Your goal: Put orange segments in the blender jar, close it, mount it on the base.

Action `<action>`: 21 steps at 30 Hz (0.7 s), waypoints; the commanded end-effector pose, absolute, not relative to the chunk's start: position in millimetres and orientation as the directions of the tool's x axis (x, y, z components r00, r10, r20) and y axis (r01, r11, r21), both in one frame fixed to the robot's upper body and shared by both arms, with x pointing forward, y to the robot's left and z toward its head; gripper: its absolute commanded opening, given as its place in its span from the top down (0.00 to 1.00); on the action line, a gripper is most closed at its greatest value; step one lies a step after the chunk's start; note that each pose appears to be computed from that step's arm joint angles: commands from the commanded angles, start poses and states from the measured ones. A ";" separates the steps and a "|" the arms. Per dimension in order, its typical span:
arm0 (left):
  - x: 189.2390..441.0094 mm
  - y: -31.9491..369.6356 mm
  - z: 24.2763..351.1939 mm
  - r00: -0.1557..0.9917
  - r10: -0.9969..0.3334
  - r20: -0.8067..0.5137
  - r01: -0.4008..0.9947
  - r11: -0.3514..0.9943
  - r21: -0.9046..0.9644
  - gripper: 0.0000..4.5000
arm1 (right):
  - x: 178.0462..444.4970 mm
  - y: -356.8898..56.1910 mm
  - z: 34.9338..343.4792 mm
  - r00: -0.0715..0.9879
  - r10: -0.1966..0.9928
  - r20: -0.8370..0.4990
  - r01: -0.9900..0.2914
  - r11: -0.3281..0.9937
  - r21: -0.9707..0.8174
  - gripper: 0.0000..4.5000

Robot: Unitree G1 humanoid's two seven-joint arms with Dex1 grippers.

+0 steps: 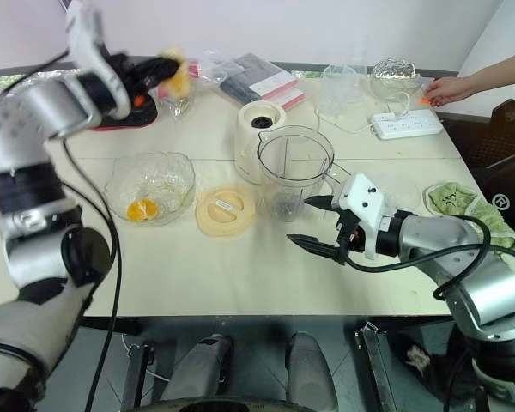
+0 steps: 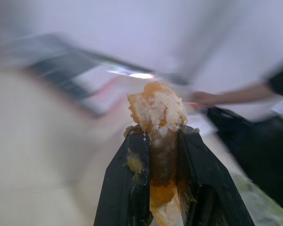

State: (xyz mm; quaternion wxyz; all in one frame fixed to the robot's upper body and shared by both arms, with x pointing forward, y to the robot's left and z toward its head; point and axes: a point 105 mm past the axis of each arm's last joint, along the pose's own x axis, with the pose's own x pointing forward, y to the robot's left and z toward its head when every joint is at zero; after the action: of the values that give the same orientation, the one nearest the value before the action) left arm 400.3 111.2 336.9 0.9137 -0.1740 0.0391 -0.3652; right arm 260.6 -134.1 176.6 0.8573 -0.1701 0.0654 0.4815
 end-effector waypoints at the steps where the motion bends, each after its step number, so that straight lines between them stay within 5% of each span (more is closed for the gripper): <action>1: 398.7 60.9 352.4 0.549 -0.833 0.065 0.817 0.519 -0.252 0.84 | 251.4 -133.8 182.8 0.600 0.770 -0.217 -0.795 0.544 -0.268 0.13; 8: 386.7 -6.8 326.5 0.233 -0.970 -0.064 0.956 0.241 -0.169 0.84 | 231.4 -141.8 176.1 0.726 0.665 -0.175 -0.686 0.681 -0.258 0.13; 20: 389.6 -4.6 278.3 0.144 -0.958 -0.246 0.970 0.186 -0.156 0.84 | 214.1 -145.0 168.9 0.787 0.590 -0.180 -0.616 0.752 -0.233 0.13; 21: 388.1 -4.0 273.9 0.130 -0.956 -0.261 0.973 0.173 -0.152 0.78 | 214.6 -145.1 169.1 0.785 0.592 -0.180 -0.619 0.750 -0.232 0.13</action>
State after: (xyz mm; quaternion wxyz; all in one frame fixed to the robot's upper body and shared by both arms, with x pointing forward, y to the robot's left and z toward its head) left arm 393.6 -2.1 266.9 0.7625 -0.0014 0.1670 -0.6250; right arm 216.9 -149.6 161.5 0.9363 -0.1356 0.0662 0.3170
